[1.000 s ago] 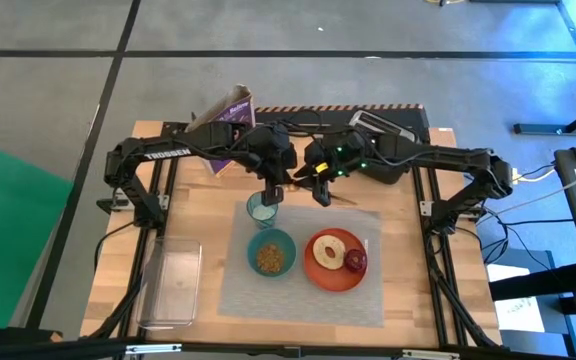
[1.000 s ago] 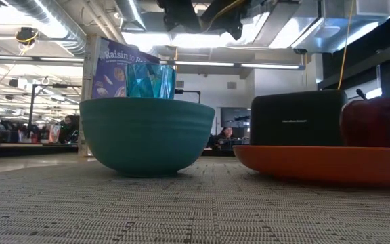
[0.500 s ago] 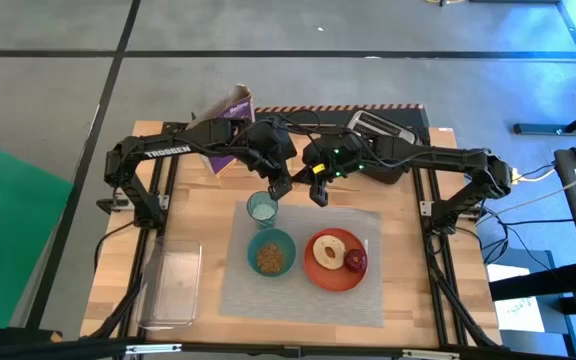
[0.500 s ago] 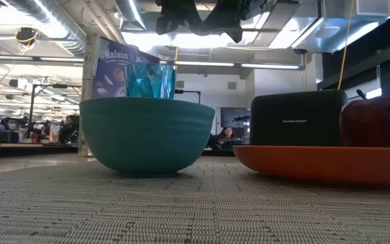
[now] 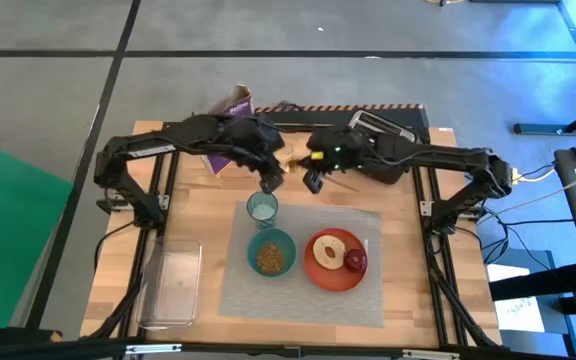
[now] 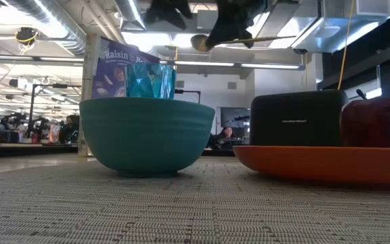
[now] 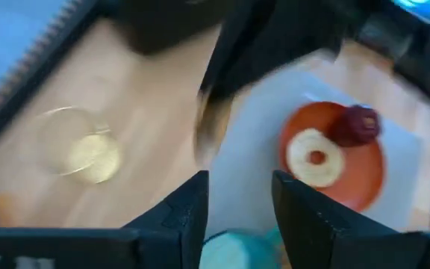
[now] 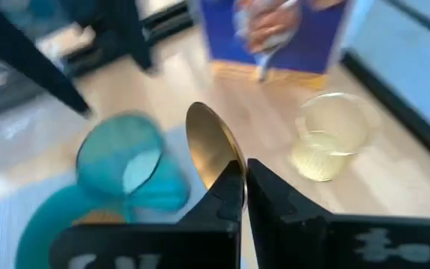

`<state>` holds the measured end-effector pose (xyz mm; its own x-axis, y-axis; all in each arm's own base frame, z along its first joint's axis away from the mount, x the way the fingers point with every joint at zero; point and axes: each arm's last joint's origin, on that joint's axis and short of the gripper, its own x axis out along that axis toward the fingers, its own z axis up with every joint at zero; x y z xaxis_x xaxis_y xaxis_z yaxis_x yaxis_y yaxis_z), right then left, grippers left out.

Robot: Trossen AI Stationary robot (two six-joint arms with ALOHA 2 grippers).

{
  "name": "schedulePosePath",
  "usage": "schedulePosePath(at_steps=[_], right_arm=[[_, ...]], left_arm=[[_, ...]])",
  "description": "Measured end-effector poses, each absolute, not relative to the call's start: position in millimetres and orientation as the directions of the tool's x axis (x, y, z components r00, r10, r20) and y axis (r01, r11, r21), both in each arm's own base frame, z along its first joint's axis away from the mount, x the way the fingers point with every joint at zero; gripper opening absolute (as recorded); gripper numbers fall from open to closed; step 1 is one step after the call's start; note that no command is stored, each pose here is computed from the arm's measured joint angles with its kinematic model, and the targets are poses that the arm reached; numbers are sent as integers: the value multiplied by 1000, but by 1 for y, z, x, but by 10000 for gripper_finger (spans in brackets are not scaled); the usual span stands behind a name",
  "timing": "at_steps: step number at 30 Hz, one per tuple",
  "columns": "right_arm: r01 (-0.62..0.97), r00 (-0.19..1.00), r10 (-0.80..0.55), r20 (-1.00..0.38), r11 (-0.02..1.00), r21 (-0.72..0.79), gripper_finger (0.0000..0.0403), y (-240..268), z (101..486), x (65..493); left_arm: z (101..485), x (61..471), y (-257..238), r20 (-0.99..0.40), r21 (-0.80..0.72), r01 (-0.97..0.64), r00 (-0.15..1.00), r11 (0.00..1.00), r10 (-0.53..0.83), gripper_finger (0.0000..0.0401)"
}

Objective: Arrange a breakfast setting
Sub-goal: Put the gold spoon to the right side of the orange plate on the gray table mat

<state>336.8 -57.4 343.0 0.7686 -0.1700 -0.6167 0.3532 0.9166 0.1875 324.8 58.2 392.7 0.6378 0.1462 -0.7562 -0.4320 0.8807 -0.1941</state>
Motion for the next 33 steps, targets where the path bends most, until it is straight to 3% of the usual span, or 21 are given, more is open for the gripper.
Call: schedulePosePath(at_steps=[5, 13, 23, 33], right_arm=[[491, 768, -294, -570, 841, 227, 1, -57, 351, 313], [603, 783, -391, -483, 667, 438, 1, -37, 305, 254], [769, 639, -544, -544, 437, 467, 0, 18, 244, 198], [834, 536, -536, -653, 214, 509, 0, 61, 204, 164]], left_arm=[[419, 290, 56, -711, -76, -534, 622, 842, 329, 144], [451, 255, 39, -567, 15, -612, 646, 791, 511, 143], [442, 267, 41, -586, 53, -604, 626, 795, 514, 143], [432, 282, 44, -616, 39, -581, 627, 813, 478, 143]])
